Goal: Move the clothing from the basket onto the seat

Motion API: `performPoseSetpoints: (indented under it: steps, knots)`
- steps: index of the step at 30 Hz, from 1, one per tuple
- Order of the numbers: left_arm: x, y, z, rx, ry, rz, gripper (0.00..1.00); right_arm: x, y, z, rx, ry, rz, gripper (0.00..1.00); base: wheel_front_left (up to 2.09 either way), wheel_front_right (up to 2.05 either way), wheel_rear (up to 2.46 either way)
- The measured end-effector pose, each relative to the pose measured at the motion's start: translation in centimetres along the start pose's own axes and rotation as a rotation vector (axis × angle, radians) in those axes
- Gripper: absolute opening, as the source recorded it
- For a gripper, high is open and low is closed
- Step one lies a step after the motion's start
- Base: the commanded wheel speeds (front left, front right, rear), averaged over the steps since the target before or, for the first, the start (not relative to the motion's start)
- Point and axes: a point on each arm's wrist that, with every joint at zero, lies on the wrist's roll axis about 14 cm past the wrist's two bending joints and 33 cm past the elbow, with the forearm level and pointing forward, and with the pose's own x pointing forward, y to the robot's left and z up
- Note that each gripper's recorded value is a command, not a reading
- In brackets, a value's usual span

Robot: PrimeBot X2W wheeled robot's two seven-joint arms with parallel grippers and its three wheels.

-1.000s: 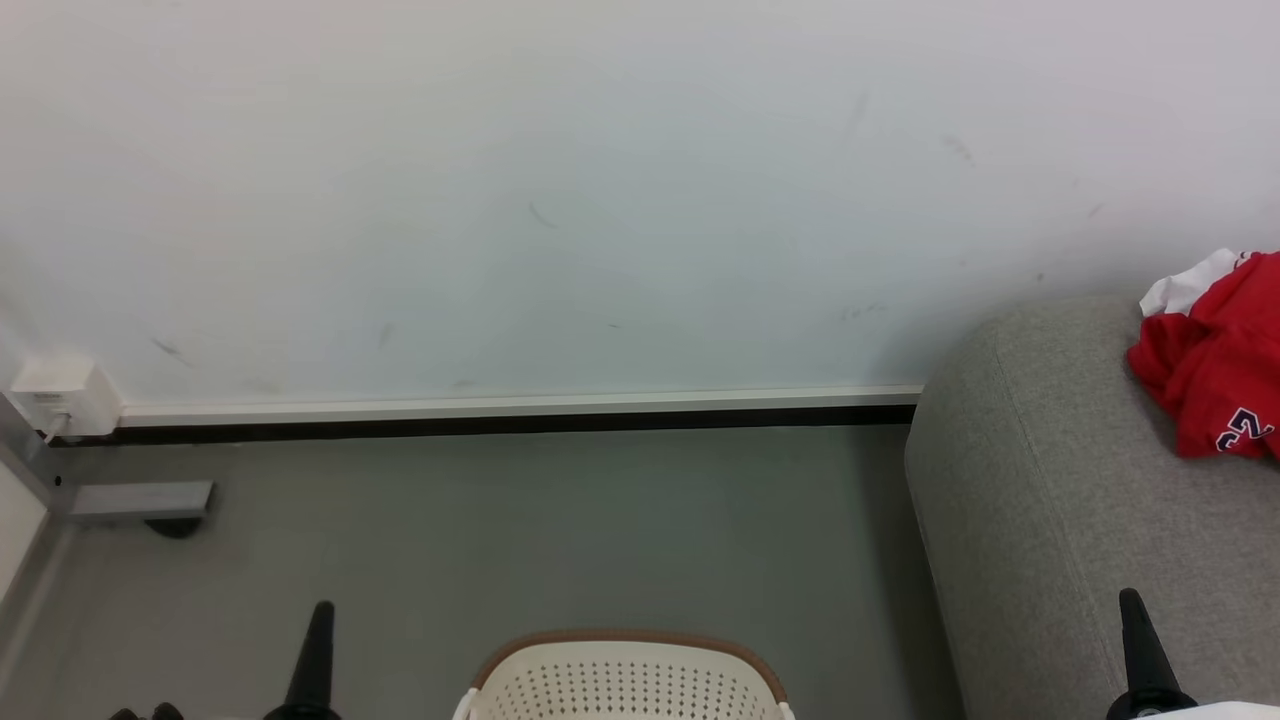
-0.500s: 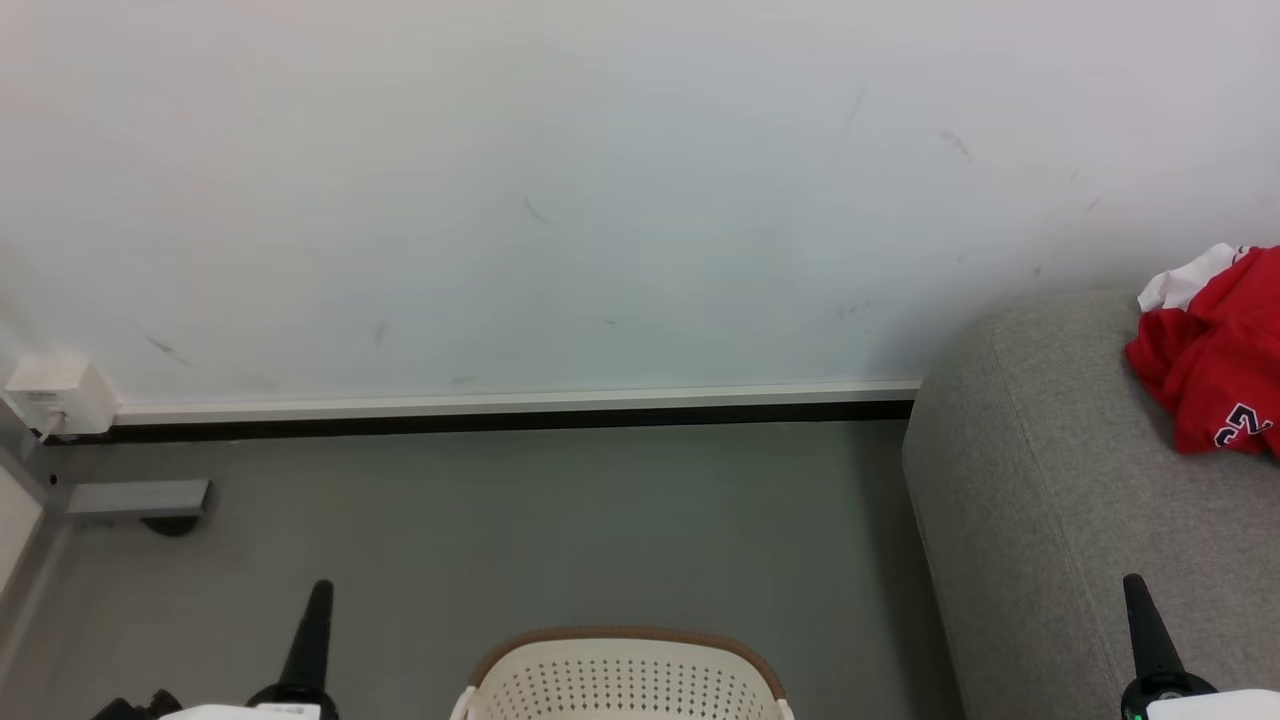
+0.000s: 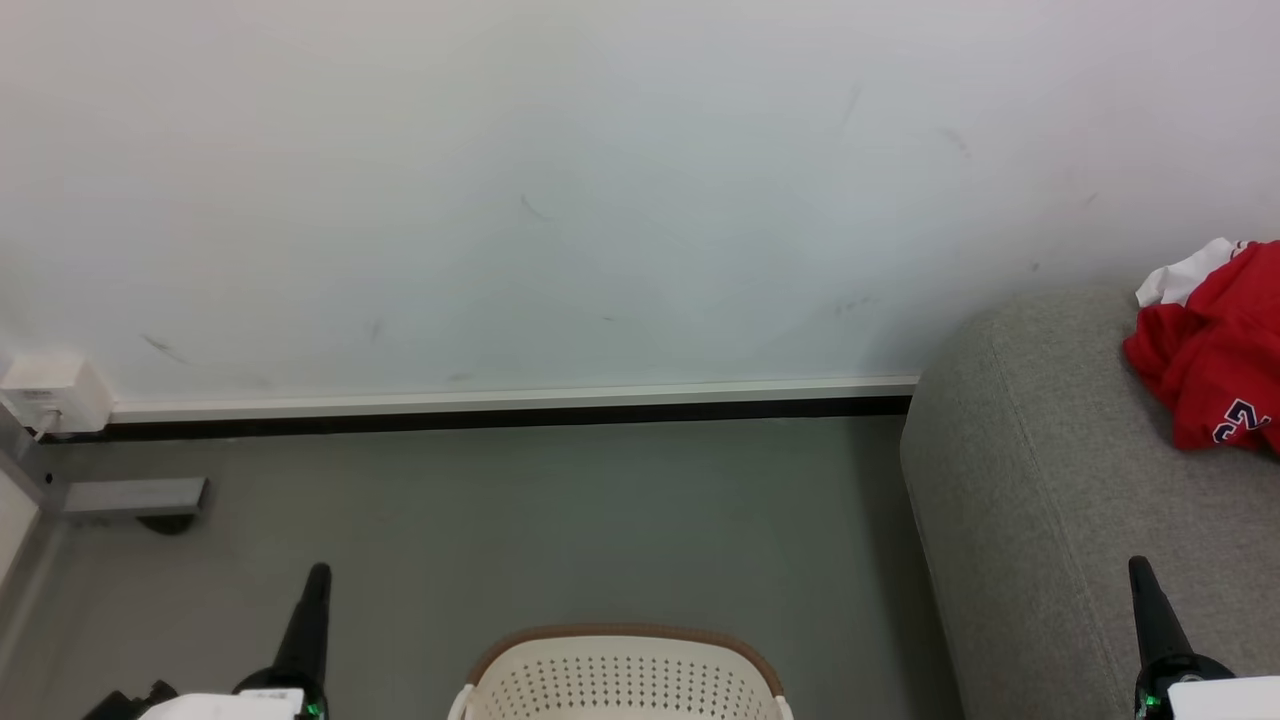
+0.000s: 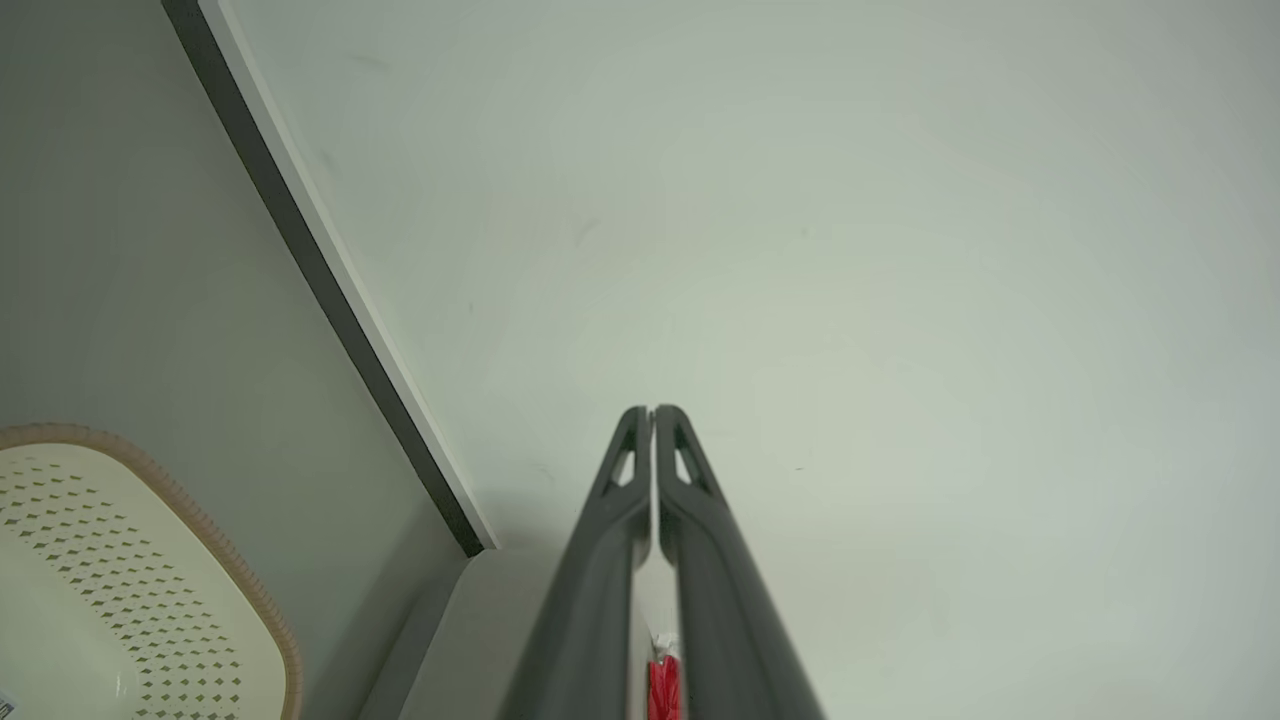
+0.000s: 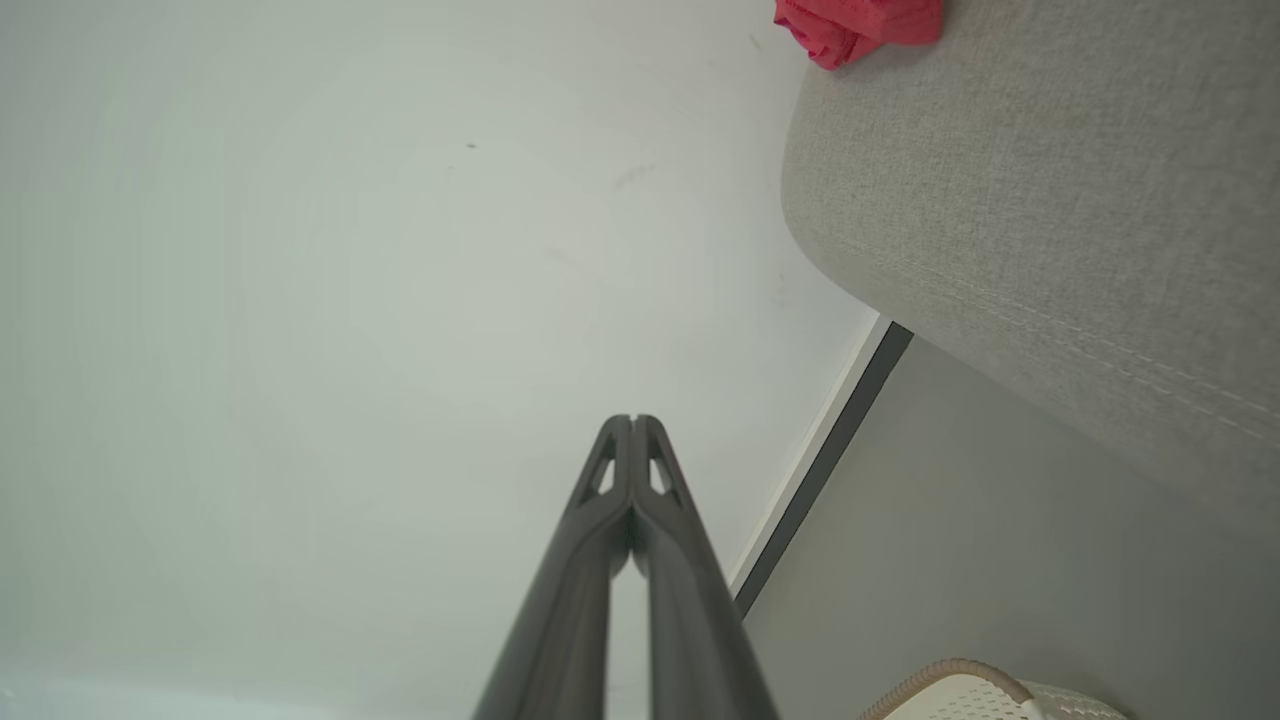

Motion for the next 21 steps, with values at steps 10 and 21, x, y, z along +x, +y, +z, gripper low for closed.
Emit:
performPoseSetpoints:
  steps: [10, 21]
  knots:
    - [0.4, -0.6, 0.0, -0.069, 0.008, -0.019, 0.0, 0.2, 0.4, 0.2, 0.078, -0.001, 0.016, 0.0, 0.0, 0.0, 0.0]
    - [0.9, -1.2, 0.0, -0.142, 0.017, -0.042, 0.0, 0.5, 1.0, 0.5, 0.154, 0.0, 0.037, 0.0, 0.0, 0.0, 0.0]
